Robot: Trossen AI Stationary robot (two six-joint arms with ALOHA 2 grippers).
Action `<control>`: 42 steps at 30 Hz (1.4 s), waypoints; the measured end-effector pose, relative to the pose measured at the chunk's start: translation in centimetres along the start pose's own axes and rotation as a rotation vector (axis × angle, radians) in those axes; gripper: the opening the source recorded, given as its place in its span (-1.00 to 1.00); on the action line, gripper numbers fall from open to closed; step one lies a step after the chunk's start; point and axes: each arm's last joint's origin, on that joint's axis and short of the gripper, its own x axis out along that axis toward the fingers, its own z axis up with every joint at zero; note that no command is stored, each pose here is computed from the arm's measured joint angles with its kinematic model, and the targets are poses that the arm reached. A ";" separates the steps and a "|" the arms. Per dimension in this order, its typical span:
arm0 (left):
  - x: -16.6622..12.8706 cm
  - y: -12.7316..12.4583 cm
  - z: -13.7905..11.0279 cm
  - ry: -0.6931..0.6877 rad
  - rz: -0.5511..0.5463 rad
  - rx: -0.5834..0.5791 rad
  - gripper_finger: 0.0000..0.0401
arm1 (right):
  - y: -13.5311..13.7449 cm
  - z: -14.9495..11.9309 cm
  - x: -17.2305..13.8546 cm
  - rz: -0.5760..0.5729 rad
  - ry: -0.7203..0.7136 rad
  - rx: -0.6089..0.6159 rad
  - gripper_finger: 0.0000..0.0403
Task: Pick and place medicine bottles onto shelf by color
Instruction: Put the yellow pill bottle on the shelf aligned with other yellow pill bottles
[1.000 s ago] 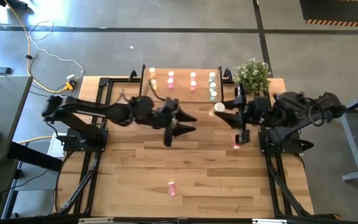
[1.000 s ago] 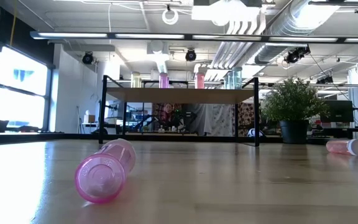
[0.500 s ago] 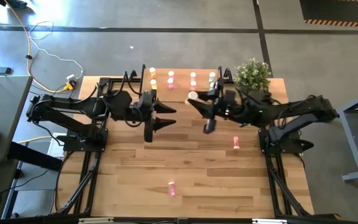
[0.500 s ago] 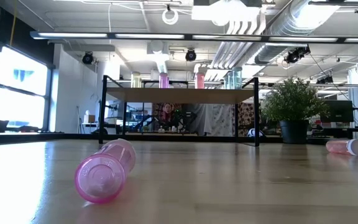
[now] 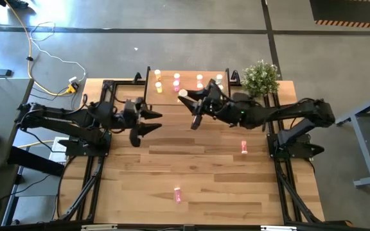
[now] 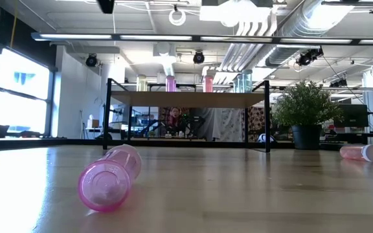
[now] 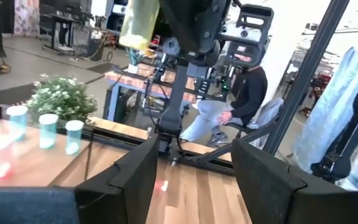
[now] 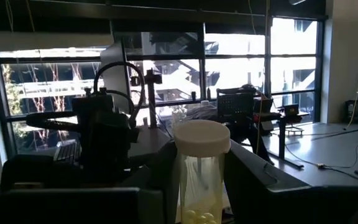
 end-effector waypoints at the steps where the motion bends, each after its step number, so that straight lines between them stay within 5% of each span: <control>1: -0.5 0.1 -0.2 -0.003 0.001 0.006 -0.03 | -0.1 -0.4 0.3 0.002 0.007 0.004 -0.55; 23: -6.2 3.7 -4.0 0.034 0.121 0.053 -0.03 | -1.8 -11.0 5.6 -0.025 0.061 0.018 -0.55; 38: -7.0 5.8 -3.4 -0.018 0.278 0.131 -0.03 | -3.7 -10.4 10.7 -0.132 0.103 -0.049 -0.55; 42: -7.2 6.1 -3.3 -0.027 0.301 0.131 -0.03 | -4.6 -12.4 11.0 -0.153 0.115 0.003 -0.55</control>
